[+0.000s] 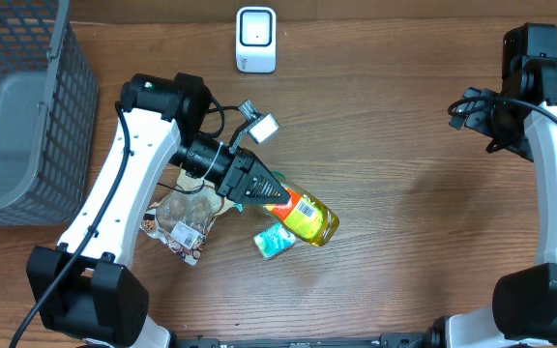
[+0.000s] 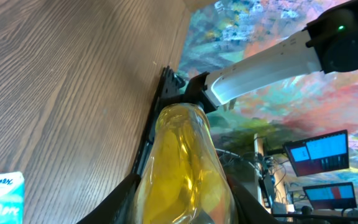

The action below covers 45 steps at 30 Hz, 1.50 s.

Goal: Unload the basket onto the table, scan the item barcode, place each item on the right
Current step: 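Lift the yellow bottle with the left gripper and swing it left, then carry the yellow bottle up toward the white scanner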

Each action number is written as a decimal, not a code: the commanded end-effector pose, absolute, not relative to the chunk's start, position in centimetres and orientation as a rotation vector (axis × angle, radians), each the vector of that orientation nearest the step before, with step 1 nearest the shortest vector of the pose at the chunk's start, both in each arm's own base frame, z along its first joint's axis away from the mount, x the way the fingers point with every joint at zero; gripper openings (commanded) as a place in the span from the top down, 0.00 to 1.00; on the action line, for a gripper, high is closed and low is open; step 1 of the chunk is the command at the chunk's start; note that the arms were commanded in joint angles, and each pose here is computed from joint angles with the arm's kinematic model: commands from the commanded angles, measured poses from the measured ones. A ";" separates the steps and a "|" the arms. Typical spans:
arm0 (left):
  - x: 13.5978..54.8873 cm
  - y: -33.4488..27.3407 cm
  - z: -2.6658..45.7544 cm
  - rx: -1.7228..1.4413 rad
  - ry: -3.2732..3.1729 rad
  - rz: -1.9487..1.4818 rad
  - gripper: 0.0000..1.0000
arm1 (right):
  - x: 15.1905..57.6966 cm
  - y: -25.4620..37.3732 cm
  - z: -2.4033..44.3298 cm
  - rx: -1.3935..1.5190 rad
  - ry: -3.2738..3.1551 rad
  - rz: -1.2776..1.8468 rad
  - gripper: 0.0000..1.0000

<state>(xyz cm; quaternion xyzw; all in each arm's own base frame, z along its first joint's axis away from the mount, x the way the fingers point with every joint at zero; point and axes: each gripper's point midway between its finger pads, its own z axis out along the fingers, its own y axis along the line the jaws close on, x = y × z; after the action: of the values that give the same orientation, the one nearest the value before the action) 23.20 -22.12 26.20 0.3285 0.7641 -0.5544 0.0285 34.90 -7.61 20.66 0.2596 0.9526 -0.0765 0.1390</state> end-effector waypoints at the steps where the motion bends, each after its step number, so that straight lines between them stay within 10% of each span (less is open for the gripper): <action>1: 23.3 -22.5 27.6 0.960 2.284 -1.793 0.69 | 34.7 -7.8 22.3 0.755 2.700 -0.217 0.00; 45: 23.0 -24.0 25.8 1.062 2.365 -1.684 0.79 | 34.7 -7.8 22.3 0.755 2.700 -0.217 0.00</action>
<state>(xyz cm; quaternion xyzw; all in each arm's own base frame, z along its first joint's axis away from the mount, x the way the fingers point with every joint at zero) 22.94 -23.99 26.11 0.3416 0.7566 -0.5569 0.0256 34.89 -7.61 20.66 0.2596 0.9526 -0.0765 0.1388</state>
